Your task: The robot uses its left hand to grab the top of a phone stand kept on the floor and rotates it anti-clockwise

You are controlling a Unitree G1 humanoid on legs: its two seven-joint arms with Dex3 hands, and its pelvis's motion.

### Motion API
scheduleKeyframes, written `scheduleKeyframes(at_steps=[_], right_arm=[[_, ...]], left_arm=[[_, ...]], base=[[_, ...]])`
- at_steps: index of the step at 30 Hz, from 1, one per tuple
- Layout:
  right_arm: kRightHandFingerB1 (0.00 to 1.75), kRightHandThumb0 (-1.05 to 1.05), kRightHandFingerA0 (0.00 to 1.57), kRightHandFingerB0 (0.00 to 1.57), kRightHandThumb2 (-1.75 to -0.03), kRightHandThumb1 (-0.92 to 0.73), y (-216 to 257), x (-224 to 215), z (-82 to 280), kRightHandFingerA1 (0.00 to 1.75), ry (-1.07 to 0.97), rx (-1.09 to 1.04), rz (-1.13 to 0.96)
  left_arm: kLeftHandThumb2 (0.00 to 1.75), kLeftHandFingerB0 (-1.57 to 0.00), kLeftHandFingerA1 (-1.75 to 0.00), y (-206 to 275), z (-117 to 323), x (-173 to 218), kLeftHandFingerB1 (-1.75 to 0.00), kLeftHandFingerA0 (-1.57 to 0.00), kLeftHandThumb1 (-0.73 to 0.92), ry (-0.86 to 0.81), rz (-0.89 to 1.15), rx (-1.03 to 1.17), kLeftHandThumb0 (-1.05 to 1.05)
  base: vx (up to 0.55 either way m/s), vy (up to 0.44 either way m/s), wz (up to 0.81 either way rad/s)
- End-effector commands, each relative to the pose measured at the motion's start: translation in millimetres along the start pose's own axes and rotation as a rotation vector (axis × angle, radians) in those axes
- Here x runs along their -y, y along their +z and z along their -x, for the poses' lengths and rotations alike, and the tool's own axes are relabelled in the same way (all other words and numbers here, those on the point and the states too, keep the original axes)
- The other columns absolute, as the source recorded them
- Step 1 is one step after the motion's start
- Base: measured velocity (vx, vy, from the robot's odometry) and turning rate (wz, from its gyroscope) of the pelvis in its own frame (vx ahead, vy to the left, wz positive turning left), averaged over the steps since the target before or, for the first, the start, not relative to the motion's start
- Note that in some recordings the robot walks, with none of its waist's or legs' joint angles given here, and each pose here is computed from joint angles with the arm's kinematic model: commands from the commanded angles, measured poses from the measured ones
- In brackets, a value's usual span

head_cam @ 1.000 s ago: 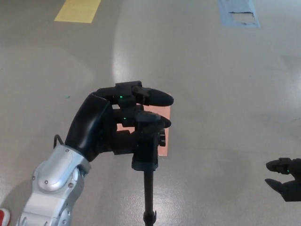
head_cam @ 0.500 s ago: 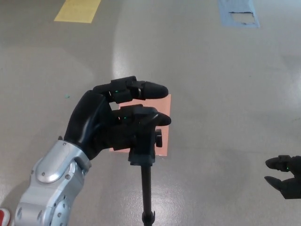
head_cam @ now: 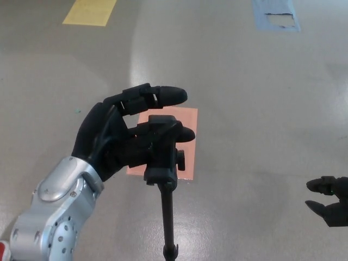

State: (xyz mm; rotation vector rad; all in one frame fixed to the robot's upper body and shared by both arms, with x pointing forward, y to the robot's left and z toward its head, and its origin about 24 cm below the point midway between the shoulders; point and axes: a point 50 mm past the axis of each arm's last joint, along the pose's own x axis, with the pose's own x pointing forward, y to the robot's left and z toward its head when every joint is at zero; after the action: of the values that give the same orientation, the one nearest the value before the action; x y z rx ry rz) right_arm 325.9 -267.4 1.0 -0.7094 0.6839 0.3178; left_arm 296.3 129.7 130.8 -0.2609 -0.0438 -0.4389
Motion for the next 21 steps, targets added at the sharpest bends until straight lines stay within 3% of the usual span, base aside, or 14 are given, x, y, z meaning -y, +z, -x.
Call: scheduleKeyframes(at_steps=[1, 16, 21], right_arm=[[0.48, -0.30, 0.00, 0.00, -1.13, -0.65, 7, 16, 4, 0.47, -0.022, -0.018, 0.014], [0.48, -0.30, 0.00, 0.00, -1.13, -0.66, 13, 19, 4, 0.46, -0.031, -0.005, 0.024], [0.48, -0.30, 0.00, 0.00, -1.13, -0.65, 14, 20, 4, 0.47, -0.030, -0.003, 0.016]], left_arm=[[0.62, -0.81, -0.60, 7, -4, 6, -0.54, -0.98, 0.70, -0.005, 0.230, -0.161, -0.14], [0.61, -0.80, -0.60, 13, -5, 6, -0.53, -0.95, 0.70, -0.018, 0.244, -0.176, -0.16], [0.58, -0.68, -0.53, 17, -4, 10, -0.43, -0.94, 0.58, -0.034, 0.187, -0.149, -0.26]], base=[[0.00, 0.000, 0.00], [0.00, 0.000, 0.00], [0.00, 0.000, 0.00]])
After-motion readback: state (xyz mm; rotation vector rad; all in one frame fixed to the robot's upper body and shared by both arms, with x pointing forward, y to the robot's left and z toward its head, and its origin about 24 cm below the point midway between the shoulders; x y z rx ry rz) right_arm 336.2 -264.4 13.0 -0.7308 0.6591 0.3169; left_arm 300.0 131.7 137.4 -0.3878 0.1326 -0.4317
